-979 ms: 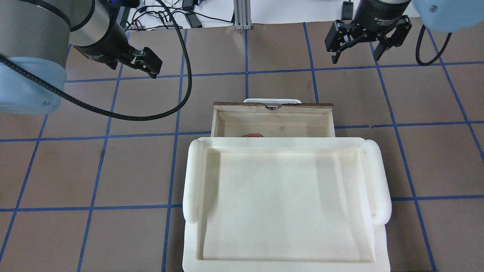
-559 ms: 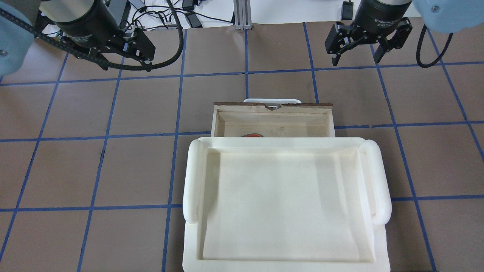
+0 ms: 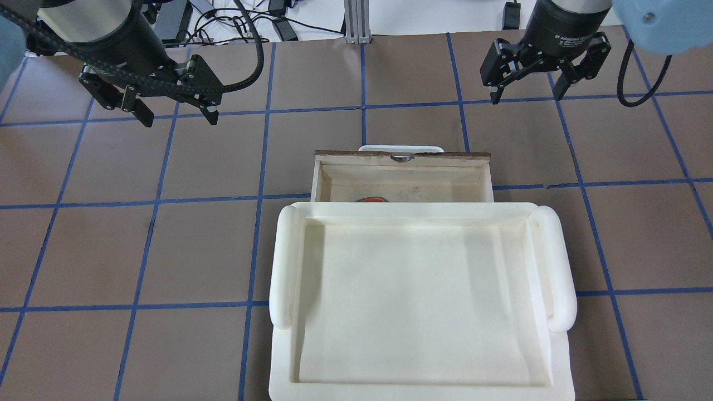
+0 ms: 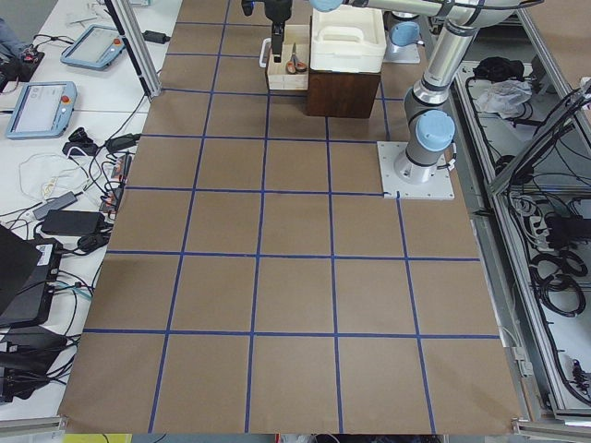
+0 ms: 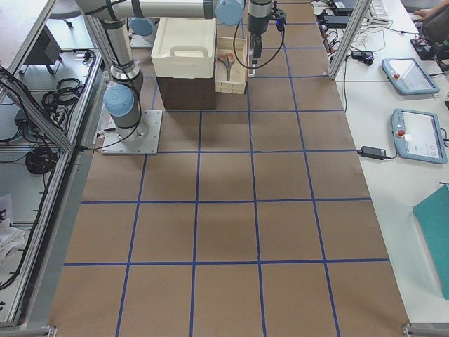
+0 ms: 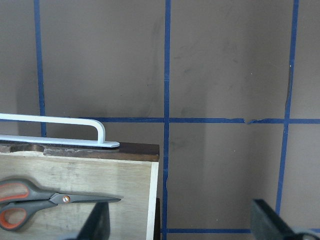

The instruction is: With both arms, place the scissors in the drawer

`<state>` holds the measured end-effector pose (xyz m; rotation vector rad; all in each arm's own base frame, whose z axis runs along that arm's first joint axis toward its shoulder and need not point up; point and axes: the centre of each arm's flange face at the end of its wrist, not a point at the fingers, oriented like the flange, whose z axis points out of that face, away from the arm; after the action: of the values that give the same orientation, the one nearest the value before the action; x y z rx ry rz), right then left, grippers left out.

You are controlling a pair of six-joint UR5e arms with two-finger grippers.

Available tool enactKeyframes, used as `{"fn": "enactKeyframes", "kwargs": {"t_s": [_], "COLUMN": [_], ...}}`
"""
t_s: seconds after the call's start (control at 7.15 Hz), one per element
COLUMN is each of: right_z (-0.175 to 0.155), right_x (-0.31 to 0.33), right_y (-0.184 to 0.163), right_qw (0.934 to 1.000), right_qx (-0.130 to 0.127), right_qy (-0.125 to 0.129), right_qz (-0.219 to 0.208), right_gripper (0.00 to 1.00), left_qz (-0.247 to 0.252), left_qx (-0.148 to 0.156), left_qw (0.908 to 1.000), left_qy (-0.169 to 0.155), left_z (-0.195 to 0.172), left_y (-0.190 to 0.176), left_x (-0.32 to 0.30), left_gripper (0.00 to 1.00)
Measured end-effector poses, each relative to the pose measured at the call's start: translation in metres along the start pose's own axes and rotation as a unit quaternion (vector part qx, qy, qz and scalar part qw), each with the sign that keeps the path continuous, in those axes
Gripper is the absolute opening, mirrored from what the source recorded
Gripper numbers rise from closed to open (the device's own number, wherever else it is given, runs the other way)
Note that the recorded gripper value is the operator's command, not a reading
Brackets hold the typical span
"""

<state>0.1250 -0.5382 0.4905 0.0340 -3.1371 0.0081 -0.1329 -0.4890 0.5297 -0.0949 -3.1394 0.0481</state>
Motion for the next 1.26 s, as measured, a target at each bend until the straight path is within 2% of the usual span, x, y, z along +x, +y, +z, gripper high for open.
{"fn": "enactKeyframes", "kwargs": {"t_s": [0.28,0.56,1.26], "right_z": [-0.0051,-0.0064,-0.0049], "right_x": [0.0002,-0.0003,-0.0005], "right_y": [0.0041,0.005,0.0056], "right_qw": [1.0,1.0,1.0], "right_qx": [0.003,0.004,0.002], "right_qy": [0.002,0.0,-0.001], "right_qz": [0.0,-0.001,-0.001], "right_gripper": [1.0,1.0,1.0], "left_qz": [0.043,0.051,0.008], "left_qx": [0.029,0.044,0.052], "left_qw": [0.9983,0.9972,0.9986], "left_qy": [-0.028,-0.034,-0.009], "left_z": [-0.0082,-0.0099,-0.0091], "left_y": [-0.0023,-0.0035,-0.0068], "left_x": [-0.0057,-0.0067,-0.0062], "left_gripper": [1.0,1.0,1.0]}}
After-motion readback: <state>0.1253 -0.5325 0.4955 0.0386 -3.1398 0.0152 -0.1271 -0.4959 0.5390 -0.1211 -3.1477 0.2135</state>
